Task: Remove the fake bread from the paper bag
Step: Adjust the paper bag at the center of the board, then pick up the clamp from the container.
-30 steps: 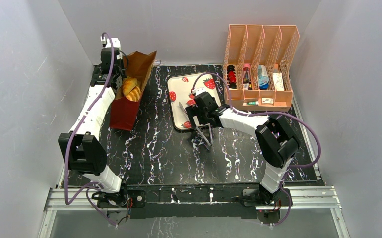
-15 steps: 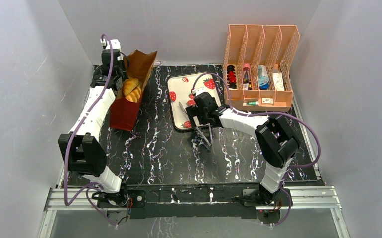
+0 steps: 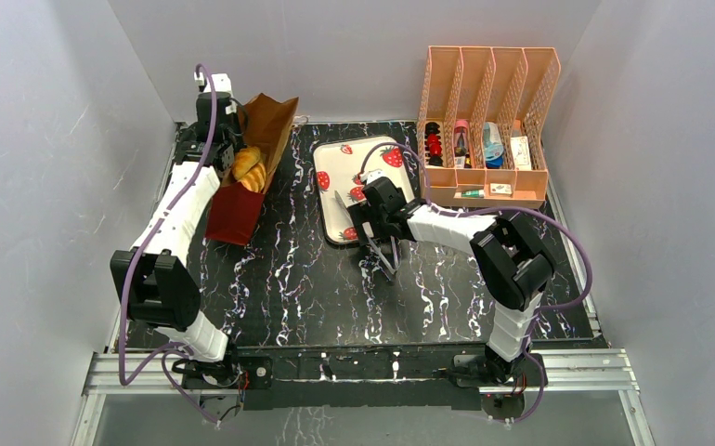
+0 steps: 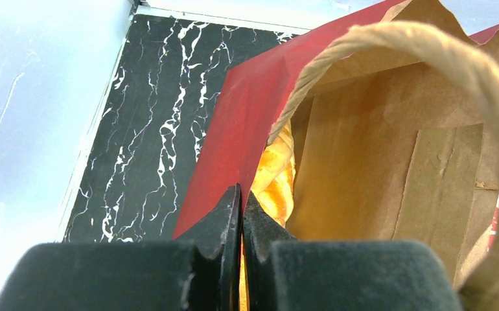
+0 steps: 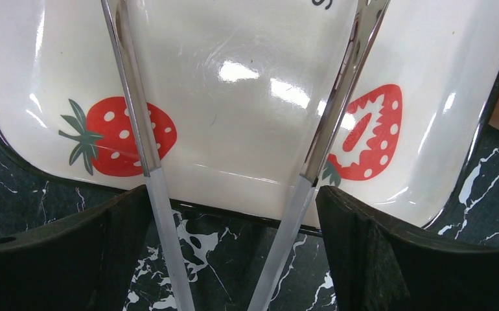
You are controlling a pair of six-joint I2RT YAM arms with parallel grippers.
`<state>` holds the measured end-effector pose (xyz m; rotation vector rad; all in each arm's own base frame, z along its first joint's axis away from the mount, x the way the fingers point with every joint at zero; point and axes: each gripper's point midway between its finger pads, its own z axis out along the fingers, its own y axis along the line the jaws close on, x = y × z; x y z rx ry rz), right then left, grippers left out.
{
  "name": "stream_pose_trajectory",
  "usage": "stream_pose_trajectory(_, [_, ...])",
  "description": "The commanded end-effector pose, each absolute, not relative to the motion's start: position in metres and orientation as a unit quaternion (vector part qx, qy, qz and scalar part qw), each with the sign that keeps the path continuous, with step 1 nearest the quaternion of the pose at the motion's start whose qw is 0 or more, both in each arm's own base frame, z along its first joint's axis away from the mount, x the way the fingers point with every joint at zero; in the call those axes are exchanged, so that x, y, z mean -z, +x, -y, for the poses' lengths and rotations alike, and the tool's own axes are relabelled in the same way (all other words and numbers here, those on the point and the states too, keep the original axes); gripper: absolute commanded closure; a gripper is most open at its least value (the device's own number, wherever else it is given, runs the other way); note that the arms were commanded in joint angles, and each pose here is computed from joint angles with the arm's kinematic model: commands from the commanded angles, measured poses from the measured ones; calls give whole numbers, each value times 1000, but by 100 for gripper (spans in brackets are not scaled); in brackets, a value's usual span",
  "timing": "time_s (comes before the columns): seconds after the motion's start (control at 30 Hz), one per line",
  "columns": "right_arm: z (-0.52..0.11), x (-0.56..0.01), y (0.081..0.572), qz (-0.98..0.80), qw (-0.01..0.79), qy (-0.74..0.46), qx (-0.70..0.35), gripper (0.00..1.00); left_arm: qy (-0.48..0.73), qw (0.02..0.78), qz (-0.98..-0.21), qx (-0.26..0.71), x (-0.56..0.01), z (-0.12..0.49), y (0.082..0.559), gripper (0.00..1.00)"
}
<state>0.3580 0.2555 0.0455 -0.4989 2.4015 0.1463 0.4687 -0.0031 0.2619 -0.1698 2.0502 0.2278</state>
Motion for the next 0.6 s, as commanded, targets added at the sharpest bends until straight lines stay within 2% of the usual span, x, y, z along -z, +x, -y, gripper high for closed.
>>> stream_pose_trajectory(0.0, [-258,-45,363,-918,348,-183,-57,2,-75,551,-828,-70,-295,13,467,100])
stream_pose_trajectory(0.23, [-260,-39,361,-919,343,-183,-62,3,-73,548,-831,-70,-290,15,463,100])
stream_pose_trajectory(0.57, [-269,-31,358,-922,328,-189,-82,24,-70,546,-832,-70,-286,14,456,100])
